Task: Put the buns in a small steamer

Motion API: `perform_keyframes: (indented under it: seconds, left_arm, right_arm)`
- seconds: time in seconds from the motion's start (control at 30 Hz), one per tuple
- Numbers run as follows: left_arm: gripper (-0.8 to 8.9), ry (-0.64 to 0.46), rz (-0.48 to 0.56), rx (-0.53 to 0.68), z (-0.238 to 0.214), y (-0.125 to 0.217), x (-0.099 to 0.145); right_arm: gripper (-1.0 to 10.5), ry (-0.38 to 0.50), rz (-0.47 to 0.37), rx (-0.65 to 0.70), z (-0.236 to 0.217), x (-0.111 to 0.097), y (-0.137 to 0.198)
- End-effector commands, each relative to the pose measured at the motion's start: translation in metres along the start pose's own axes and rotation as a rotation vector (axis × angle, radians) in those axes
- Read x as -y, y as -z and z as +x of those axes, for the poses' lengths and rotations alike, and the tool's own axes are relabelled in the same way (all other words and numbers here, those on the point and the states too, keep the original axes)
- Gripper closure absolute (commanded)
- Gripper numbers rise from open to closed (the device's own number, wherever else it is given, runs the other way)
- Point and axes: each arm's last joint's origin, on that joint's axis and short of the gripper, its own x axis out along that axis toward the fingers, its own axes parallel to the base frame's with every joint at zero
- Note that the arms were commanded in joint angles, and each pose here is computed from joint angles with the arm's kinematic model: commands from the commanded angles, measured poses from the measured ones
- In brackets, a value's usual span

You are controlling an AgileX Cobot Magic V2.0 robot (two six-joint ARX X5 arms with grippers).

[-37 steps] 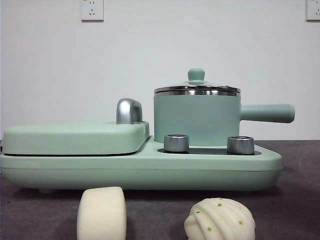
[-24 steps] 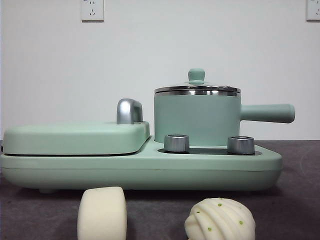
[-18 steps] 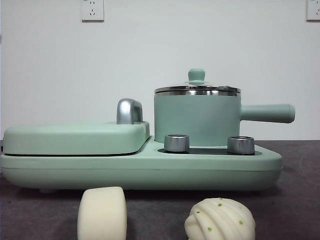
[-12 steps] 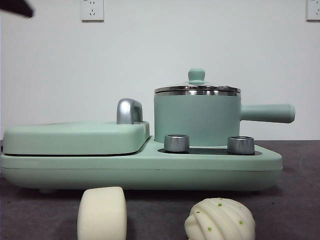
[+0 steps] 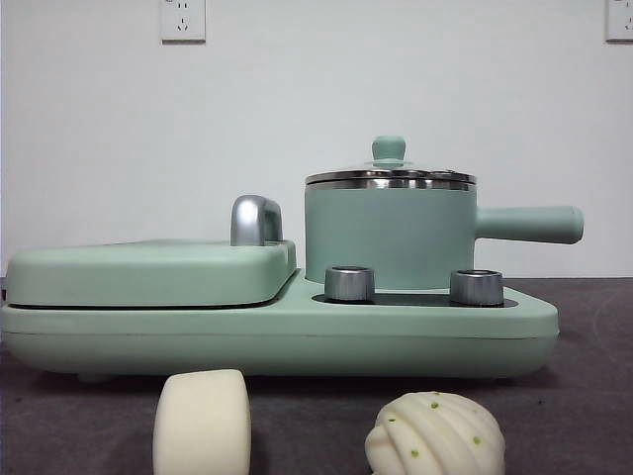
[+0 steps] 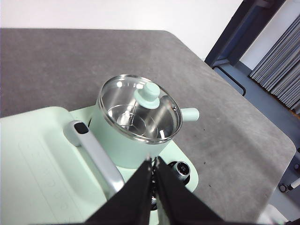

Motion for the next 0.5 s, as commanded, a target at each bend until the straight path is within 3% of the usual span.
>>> perform_keyframes:
  seconds: [0.03,0.13,0.33,0.4,0.5]
  left_arm:
    - [8.03,0.016,0.03,0.019,-0.001,-0.0065,0.0031]
    - [7.33,0.015,0.029,0.016,-0.0008,-0.0063,0.0029]
    - [3.57,0.014,0.025,0.009,0.0016,-0.006,0.0016]
    - [3.07,0.013,0.023,0.008,0.0022,-0.006,0.0012]
    - [3.14,0.014,-0.003,0.009,0.0034,-0.0064,0.0007]
  right_arm:
    - [9.3,-0.01,-0.032,0.014,-0.002,-0.0028,-0.0042]
    - [9.1,0.001,-0.029,0.015,-0.002,-0.0024,-0.0043]
    - [5.2,0.004,-0.029,0.015,-0.0019,-0.0022,-0.0042]
    - [5.0,0.003,-0.029,0.015,-0.0019,-0.0023,-0.0042]
    - [5.0,0.0,-0.029,0.015,-0.002,-0.0024,-0.0043]
